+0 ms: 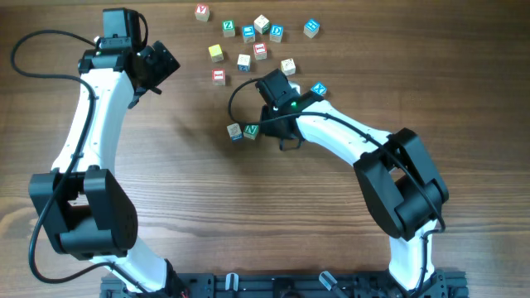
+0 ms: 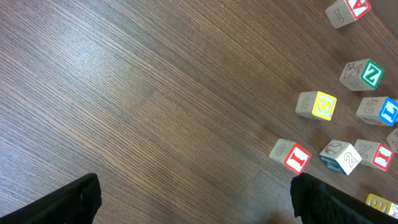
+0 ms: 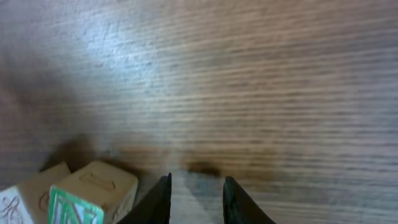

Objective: Form a circle
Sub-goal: 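Place the N block beside the center block with the right gripper, then open the right gripper and move it back to the cluster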

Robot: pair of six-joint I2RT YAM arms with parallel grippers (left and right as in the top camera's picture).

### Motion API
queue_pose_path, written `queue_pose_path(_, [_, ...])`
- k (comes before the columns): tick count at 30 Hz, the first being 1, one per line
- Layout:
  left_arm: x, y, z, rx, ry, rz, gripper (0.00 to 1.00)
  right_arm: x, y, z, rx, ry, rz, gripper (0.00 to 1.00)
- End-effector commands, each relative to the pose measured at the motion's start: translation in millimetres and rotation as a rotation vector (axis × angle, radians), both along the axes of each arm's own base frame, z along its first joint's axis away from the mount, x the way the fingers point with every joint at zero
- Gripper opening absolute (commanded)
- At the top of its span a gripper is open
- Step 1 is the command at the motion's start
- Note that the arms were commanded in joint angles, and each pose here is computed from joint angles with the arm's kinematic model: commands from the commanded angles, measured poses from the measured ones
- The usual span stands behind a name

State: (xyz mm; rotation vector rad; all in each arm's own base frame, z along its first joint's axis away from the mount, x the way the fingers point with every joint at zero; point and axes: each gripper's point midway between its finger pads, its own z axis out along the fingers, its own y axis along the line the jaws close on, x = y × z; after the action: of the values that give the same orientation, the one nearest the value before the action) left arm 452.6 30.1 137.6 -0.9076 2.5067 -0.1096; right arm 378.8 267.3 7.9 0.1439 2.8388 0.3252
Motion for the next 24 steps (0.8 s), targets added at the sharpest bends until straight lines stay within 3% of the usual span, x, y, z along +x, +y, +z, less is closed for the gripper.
queue_pose_path(1, [2, 4, 6, 0.020, -0.016, -0.003, 1.00, -16, 13, -10, 0.070, 0.086, 0.023, 0.28])
queue_pose_path(24, [2, 4, 6, 0.020, -0.016, -0.003, 1.00, -22, 30, -6, 0.139, 0.103, 0.058, 0.28])
